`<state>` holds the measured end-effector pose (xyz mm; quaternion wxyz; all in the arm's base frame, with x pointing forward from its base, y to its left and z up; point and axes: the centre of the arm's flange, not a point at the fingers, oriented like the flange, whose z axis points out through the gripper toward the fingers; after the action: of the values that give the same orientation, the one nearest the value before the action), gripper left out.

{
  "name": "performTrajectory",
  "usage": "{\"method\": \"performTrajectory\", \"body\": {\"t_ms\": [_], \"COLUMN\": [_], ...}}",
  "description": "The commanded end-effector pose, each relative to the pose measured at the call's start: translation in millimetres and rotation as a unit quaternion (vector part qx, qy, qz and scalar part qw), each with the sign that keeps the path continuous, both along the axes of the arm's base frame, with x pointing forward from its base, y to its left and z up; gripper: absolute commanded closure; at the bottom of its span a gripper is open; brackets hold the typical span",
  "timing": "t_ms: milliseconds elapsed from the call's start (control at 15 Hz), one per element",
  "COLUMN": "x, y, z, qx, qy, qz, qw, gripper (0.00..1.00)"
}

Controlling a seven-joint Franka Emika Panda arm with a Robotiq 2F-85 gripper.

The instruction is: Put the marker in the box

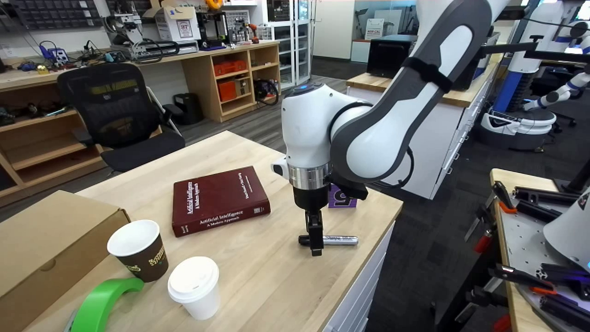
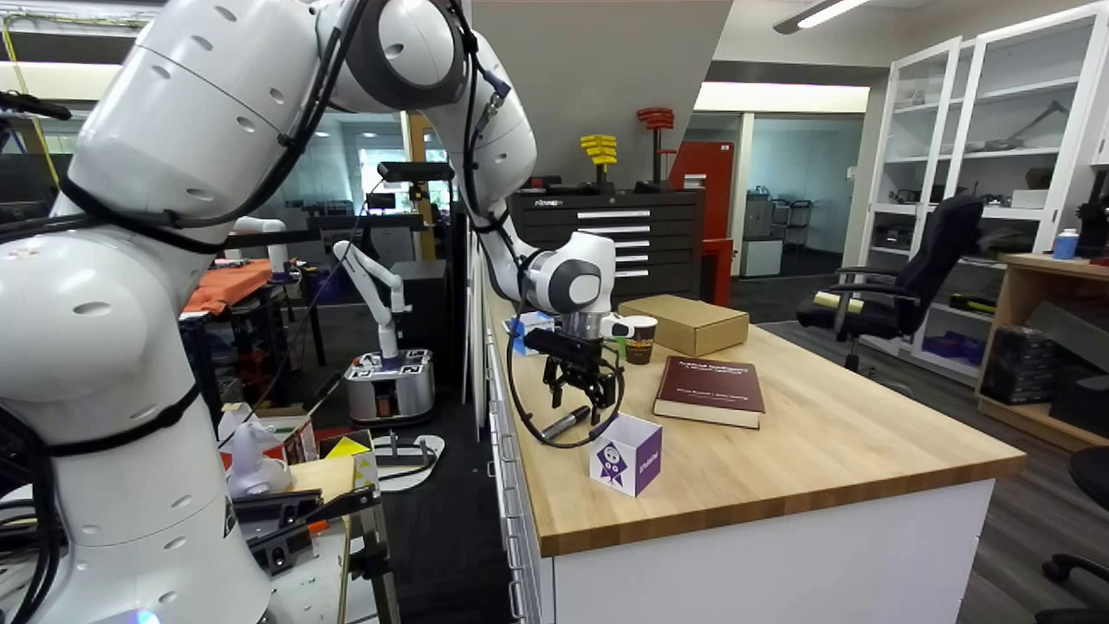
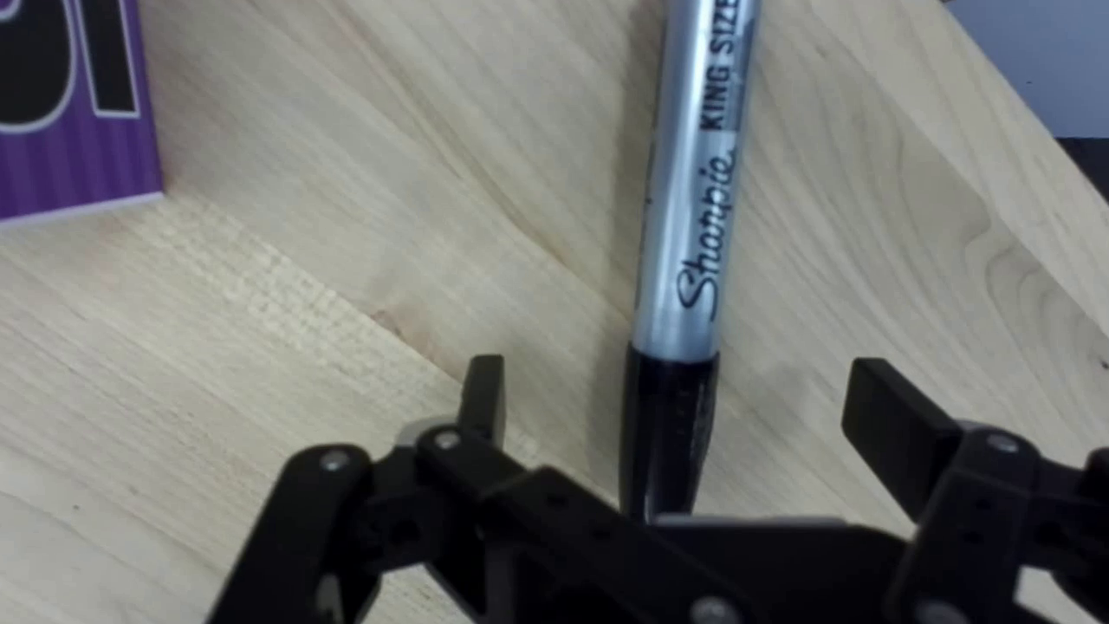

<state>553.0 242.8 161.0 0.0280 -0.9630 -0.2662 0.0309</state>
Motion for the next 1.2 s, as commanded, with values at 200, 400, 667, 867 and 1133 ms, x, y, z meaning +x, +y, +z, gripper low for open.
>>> {"method": "performTrajectory", "body": {"t_ms": [200, 400, 667, 867, 1133], "x": [7, 6, 3, -1, 5], "y": [2, 2, -1, -4, -13], "z": [7, 7, 11, 39, 91], "qx": [0.002, 0.002, -0.001, -0.007, -0.009], "qy": [-0.009, -0.007, -0.007, -0.033, -0.087], "qz": [0.004, 0.004, -0.002, -0.006, -0.024], "qw": [1.0000, 1.0000, 1.0000, 0.9994, 0.9959], "gripper": [0.47, 0.66, 0.93, 0.94, 0.94]}}
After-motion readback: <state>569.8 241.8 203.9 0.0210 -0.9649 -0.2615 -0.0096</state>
